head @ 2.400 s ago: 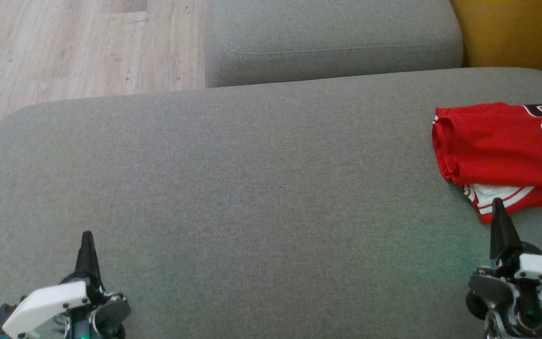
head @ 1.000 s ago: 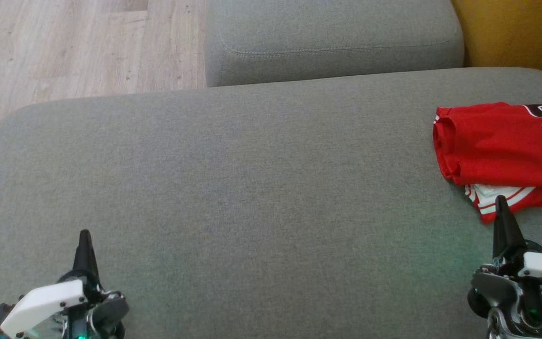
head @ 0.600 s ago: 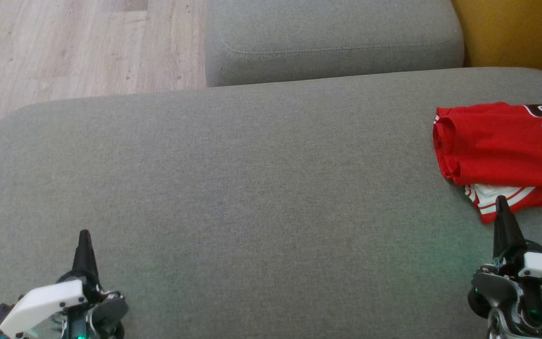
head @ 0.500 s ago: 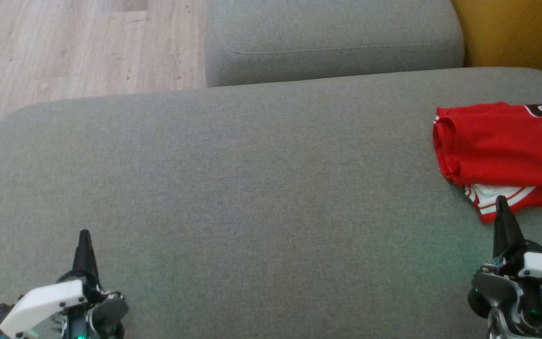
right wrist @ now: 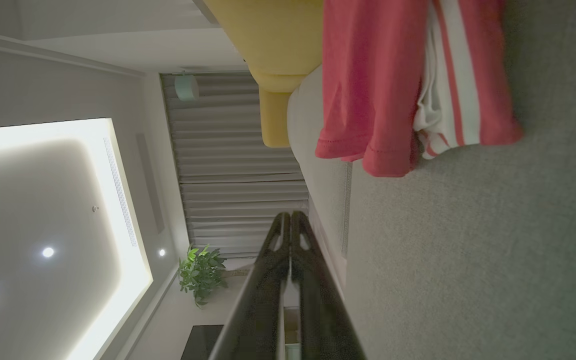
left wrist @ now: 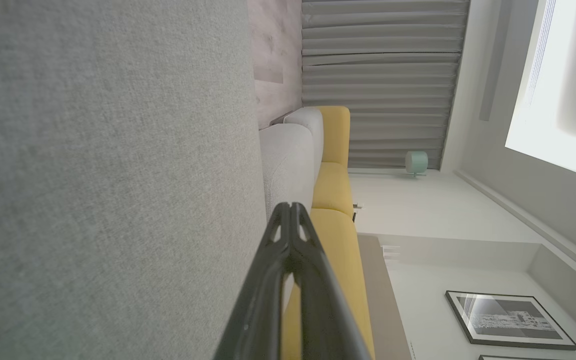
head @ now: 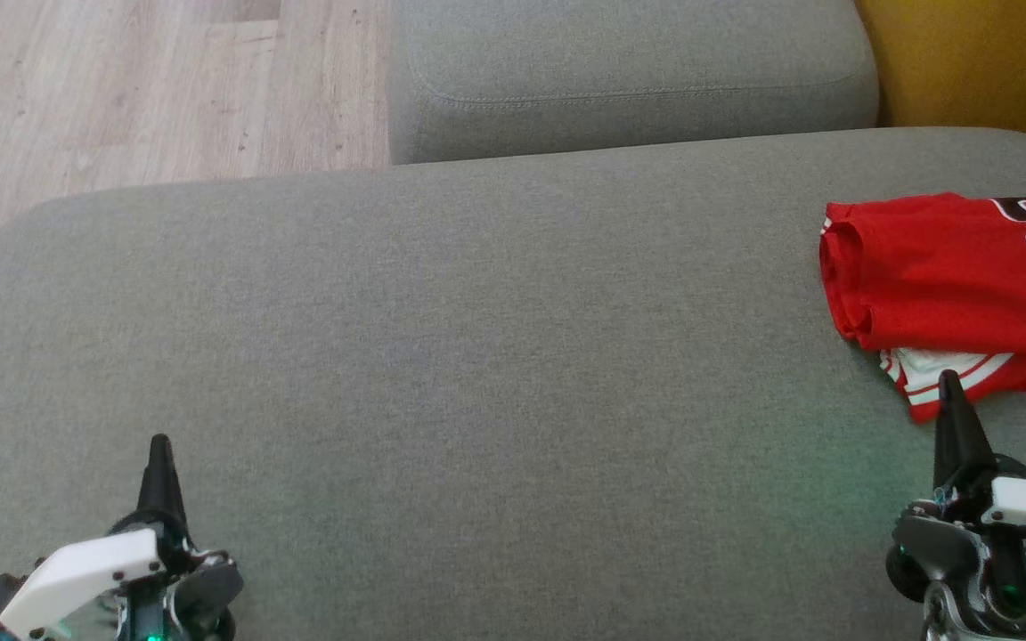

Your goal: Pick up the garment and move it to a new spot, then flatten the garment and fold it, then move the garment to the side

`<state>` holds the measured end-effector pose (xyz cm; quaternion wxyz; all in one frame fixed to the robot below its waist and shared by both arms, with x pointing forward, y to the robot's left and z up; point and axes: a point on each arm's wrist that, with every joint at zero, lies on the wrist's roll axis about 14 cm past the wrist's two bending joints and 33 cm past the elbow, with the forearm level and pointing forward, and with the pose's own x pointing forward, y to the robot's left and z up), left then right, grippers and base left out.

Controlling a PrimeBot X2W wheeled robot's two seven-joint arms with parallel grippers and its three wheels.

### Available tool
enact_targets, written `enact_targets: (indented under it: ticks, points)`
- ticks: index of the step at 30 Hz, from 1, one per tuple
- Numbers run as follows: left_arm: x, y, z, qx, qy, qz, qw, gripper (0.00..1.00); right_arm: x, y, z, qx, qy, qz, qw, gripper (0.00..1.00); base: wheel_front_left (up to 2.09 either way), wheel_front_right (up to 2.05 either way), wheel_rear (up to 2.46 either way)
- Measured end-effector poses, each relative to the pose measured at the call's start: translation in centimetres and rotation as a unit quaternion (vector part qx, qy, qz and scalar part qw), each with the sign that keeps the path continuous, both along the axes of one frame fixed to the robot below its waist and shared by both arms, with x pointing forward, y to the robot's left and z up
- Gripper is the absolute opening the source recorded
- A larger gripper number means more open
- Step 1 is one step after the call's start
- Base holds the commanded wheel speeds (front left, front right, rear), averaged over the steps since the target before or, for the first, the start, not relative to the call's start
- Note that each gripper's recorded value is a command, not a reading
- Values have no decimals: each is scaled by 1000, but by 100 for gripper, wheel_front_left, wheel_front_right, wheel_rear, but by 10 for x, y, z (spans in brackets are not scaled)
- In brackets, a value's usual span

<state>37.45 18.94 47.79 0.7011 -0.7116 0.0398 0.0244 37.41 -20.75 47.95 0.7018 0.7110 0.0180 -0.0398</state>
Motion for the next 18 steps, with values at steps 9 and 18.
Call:
enact_targets:
  ticks: [9,18]
  points:
    - [0,0,0,0,0,0,1000,0,0,0,0,1,0,1,1000,0,0,0,0]
    - [0,0,0,0,0,0,1000,0,0,0,0,1,0,0,1000,0,0,0,0]
